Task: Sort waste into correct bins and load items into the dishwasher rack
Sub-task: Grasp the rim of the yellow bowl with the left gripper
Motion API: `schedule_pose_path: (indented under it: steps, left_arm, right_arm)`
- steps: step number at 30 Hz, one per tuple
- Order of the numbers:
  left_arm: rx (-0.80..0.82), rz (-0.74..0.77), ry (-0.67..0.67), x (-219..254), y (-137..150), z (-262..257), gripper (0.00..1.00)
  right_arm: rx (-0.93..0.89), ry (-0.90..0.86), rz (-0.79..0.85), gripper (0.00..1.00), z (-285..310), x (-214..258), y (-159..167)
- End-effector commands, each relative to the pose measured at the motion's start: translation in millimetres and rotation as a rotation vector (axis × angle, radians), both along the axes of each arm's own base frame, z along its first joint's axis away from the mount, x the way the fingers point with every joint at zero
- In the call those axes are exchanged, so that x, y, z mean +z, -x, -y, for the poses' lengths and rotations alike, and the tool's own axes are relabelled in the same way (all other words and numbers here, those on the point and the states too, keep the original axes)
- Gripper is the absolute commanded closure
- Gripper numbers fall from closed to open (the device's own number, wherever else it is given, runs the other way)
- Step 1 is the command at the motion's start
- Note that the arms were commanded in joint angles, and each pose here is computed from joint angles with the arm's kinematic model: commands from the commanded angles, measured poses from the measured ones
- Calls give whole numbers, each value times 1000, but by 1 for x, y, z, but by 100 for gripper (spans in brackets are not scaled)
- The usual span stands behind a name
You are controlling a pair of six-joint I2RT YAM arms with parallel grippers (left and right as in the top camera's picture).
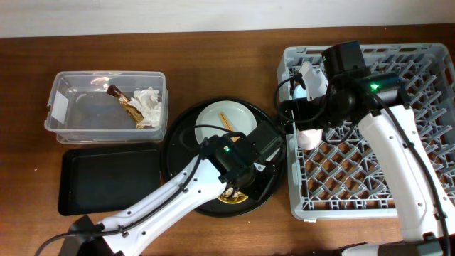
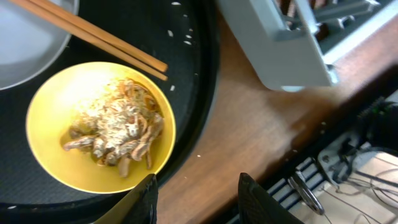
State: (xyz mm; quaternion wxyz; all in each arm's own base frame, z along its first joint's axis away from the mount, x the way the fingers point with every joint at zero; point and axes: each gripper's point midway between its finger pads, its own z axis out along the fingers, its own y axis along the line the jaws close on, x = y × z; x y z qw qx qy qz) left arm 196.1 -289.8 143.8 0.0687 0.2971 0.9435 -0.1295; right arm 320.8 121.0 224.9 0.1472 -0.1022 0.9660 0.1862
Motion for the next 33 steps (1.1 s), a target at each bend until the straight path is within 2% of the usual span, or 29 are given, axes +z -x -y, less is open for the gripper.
schedule_pose_path:
  steps: [1, 13, 19, 33]
  left_arm:
    - [51, 20, -61, -14, -6, -12, 58]
    - [46, 17, -35, -69, -5, -7, 58]
    - [45, -4, -63, -103, -3, -10, 58]
    - [47, 26, -30, -103, -11, -1, 58]
  right_arm:
    - [17, -4, -5, 2, -3, -2, 1]
    - [17, -4, -5, 2, -3, -2, 1]
    - [17, -4, -5, 2, -3, -2, 1]
    - [17, -4, -5, 2, -3, -2, 1]
